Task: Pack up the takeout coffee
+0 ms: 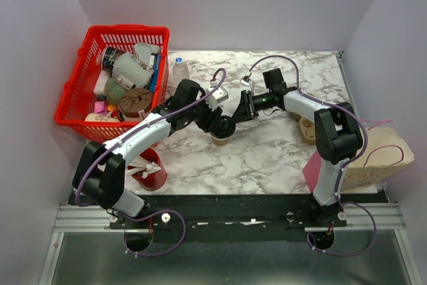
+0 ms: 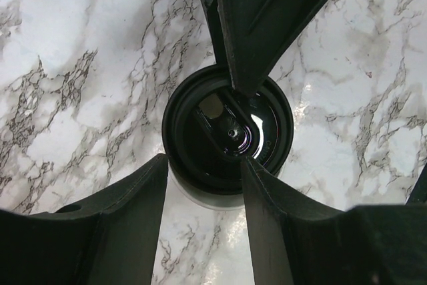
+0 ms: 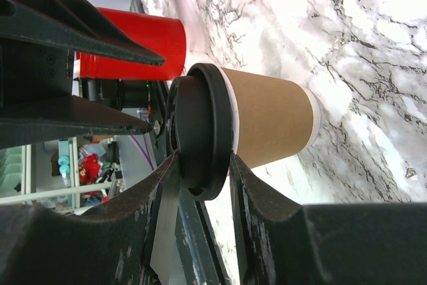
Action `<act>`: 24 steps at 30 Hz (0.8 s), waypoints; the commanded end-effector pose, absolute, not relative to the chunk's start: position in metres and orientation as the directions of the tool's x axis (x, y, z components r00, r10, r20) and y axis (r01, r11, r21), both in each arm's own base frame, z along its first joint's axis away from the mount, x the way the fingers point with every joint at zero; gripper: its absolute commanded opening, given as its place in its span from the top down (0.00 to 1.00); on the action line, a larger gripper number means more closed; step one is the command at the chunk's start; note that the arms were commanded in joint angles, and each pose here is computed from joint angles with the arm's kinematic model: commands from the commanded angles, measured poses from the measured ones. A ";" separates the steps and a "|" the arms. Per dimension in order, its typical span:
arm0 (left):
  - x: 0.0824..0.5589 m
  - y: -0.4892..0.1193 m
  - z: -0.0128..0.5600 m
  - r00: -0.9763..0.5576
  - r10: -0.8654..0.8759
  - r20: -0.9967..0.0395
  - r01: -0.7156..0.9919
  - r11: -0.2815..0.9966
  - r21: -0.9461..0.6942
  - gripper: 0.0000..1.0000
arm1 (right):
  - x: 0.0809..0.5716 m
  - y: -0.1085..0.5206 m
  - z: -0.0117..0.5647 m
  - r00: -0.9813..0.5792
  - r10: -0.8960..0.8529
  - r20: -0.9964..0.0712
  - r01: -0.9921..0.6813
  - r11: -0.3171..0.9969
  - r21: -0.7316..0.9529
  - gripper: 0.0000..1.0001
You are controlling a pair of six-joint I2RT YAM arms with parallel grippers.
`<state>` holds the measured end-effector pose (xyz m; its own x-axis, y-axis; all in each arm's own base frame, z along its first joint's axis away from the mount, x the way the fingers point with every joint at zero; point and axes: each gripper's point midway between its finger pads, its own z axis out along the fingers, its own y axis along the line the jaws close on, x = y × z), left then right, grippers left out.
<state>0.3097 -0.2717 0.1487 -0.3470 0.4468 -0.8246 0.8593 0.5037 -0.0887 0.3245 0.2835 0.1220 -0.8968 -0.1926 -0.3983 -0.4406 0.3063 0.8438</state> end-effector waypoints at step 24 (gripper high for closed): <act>0.320 -0.236 0.146 -0.372 0.458 -0.808 0.804 0.593 -0.034 0.44 | 0.329 0.291 0.109 -0.891 -0.220 -0.398 -0.453 0.348 0.821 0.55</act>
